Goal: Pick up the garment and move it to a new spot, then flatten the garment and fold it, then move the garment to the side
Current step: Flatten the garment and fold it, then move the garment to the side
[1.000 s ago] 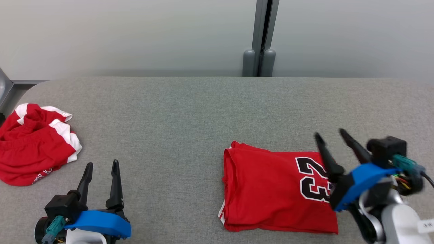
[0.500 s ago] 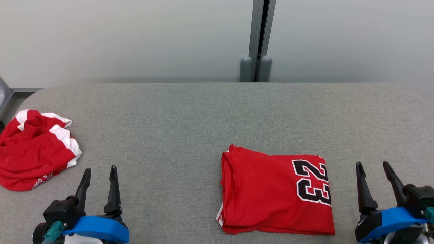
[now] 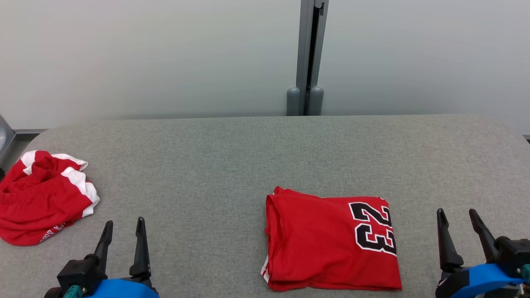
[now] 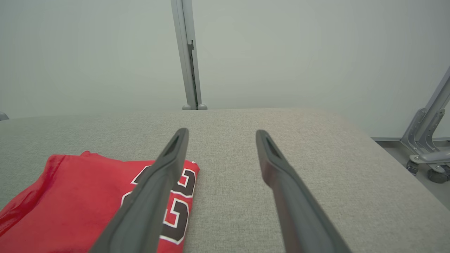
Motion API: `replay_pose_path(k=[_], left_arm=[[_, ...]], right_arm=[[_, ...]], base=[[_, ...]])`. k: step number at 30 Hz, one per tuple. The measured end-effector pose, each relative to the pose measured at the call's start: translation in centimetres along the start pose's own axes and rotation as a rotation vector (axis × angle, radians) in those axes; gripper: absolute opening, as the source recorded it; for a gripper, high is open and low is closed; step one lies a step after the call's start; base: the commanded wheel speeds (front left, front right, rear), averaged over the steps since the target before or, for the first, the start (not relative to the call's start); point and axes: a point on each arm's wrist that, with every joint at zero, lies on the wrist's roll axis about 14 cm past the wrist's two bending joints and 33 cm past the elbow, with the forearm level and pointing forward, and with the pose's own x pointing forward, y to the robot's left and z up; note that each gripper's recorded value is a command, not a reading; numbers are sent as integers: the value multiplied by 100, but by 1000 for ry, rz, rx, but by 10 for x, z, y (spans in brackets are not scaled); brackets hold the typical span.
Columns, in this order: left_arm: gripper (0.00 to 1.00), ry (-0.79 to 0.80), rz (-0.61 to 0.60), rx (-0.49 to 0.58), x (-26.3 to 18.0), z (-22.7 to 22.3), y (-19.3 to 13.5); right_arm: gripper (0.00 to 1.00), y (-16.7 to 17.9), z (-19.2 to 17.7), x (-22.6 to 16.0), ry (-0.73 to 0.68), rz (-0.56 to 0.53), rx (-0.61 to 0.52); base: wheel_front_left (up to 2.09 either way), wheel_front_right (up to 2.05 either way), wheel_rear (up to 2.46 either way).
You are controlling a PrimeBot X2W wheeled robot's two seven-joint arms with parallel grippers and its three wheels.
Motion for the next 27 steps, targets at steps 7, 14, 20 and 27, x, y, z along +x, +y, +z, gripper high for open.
replay_pose_path(k=[7,14,20,27], left_arm=[[100,8,-20,30,3,0,-1],[100,46,-20,33,6,-7,0],[100,87,-11,33,5,-15,3],[100,92,-14,31,7,-16,2]], right_arm=[[100,3,-1,-1,9,8,5],[100,6,-5,0,27,18,9],[100,9,-12,0,54,26,12],[100,19,-20,6,126,54,30]], base=[[0,0,0],[0,0,0],[0,0,0],[0,0,0]])
